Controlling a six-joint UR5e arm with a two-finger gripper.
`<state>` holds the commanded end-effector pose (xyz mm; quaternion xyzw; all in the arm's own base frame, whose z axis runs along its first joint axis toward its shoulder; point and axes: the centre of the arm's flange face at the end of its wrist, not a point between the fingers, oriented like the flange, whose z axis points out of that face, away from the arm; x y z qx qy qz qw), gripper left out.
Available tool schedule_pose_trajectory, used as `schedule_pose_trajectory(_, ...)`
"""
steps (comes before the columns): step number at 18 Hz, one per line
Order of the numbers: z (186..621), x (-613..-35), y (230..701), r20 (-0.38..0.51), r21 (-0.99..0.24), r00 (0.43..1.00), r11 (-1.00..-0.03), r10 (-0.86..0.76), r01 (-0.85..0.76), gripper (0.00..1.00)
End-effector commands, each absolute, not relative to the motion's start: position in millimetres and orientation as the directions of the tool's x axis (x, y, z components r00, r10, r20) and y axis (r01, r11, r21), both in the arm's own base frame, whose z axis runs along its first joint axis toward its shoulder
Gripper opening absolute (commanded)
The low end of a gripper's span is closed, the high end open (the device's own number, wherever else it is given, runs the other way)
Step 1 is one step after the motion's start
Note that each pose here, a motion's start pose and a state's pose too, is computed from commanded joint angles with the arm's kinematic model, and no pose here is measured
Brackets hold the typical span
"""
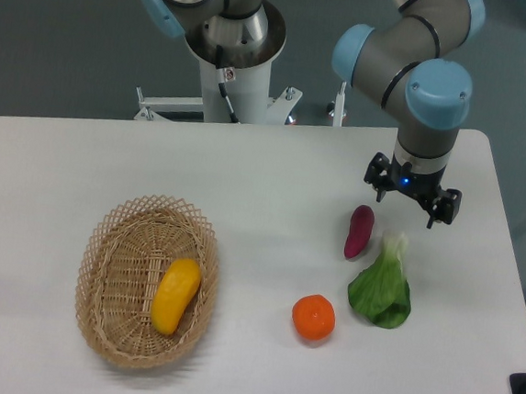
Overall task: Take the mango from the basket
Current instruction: 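Move the open gripper from above the sweet potato toward the wicker basket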
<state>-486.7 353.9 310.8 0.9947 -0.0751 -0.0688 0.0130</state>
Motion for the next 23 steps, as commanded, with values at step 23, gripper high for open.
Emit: schedule_pose_trajectory(23,312,-414,442,-0.028,-0.18,0.997,-0.981,0.072,0.066,1.0)
